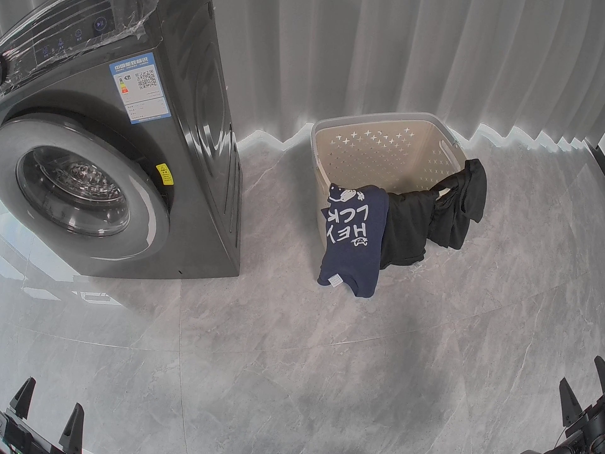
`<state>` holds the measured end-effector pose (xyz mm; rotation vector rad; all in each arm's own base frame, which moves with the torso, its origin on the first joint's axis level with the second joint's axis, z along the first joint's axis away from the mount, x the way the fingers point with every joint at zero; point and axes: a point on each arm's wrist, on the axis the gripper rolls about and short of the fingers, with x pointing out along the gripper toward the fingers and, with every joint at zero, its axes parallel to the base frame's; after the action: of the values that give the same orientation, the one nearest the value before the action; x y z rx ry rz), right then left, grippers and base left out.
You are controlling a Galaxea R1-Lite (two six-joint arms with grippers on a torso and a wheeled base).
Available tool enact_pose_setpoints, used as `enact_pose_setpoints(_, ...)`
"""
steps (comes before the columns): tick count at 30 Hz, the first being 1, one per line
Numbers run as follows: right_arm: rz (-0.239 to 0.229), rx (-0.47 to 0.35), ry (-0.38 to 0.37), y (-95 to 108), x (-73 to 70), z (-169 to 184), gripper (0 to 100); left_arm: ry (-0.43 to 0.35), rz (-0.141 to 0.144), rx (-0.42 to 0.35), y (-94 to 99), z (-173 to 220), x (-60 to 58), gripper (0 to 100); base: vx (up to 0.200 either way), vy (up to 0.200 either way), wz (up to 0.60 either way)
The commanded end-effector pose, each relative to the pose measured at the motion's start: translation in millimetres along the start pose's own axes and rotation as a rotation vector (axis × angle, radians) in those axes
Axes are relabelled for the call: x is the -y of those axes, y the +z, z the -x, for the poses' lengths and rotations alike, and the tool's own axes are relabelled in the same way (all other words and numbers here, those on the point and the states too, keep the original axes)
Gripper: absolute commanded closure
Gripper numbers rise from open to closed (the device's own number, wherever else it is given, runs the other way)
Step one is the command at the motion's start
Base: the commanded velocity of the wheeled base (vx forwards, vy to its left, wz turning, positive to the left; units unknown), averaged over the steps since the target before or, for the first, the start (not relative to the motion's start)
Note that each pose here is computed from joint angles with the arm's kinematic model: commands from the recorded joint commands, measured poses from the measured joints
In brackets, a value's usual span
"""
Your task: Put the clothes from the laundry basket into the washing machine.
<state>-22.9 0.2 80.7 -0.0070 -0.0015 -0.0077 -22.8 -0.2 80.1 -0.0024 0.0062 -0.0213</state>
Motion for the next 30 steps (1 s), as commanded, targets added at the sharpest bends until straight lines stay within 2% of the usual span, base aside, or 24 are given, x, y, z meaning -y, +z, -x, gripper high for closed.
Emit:
enact_pose_setpoints(1, -0.001, -0.001, 0.0, -5.3, 0.0, -0.1, 0, 0.0, -0.001, 0.0, -5.3, 0.0, 0.0, 0, 0.0, 0.0, 0.0)
enact_pose_setpoints(6, -0.001, -0.001, 0.0, -5.3, 0.0, -0.1, 0, 0.0, 0.001, 0.002, -5.1, 0.0, 0.0, 0, 0.0, 0.0, 0.0)
enact_pose_setpoints(30, 0.001, -0.001, 0.0, -5.3, 0.0, -0.1, 0, 0.0, -0.001, 0.0, -5.3, 0.0, 0.0, 0, 0.0, -0.2, 0.0)
